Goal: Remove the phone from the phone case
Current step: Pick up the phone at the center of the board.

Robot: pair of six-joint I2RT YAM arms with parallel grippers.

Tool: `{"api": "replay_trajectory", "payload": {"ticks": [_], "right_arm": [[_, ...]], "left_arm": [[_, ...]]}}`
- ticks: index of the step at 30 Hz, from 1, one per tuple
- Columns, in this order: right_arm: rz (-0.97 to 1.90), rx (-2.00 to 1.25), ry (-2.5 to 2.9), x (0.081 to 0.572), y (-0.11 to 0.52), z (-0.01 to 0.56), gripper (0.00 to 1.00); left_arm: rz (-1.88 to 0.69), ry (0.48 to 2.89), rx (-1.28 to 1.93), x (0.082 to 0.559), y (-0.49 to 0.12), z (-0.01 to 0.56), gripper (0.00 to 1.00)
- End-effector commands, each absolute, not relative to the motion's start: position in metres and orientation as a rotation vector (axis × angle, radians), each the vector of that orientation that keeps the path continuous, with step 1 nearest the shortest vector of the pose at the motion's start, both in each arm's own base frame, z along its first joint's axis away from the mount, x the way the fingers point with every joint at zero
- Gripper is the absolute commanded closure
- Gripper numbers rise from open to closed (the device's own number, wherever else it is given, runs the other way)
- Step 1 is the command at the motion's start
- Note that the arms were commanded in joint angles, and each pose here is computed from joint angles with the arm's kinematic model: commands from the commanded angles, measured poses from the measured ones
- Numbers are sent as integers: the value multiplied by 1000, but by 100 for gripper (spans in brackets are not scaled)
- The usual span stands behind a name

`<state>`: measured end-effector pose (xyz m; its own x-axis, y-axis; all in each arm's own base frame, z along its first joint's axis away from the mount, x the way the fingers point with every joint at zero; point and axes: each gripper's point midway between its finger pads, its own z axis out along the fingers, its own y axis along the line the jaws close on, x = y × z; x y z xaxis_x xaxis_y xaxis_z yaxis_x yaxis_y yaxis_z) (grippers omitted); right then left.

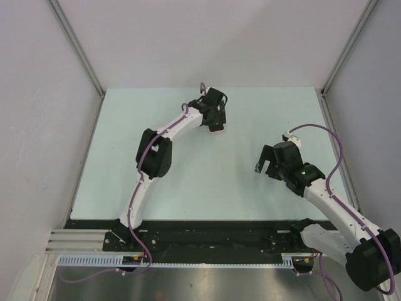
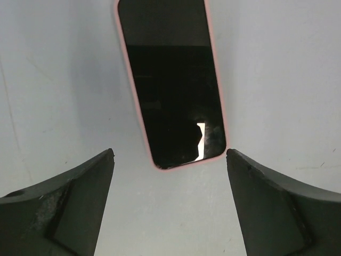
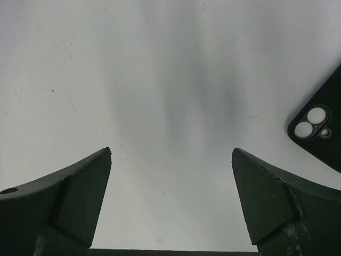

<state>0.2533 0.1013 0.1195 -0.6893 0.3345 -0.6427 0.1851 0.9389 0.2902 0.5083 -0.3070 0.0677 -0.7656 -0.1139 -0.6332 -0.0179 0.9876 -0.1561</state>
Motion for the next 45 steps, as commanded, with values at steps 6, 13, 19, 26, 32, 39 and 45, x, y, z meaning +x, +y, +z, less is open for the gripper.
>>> {"api": "replay_trajectory", "payload": {"ticks": [6,13,19,26,32,39,45], "right_arm": [[325,356,2354,248,110,112,0],[363,318,2358,250,117,108,0],[374,292,2359,251,120,103,0],[400,289,2374,250,124,97,0],[409,289,2369,249,124,98,0],[421,304,2357,245,122,105,0],[429,326,2335,242,120,108,0]], "left_arm": [[-152,2335,-72,530,-339,84,0],[-37,2362,-125,528,-325,59,0],[15,2405,-105,523,-321,35,0],[-57,2434,-140,527,-323,27,6],[-125,2474,-137,519,-327,24,32],[-215,2530,-102,475,-326,39,36],[-338,2561,18,403,-326,62,35]]}}
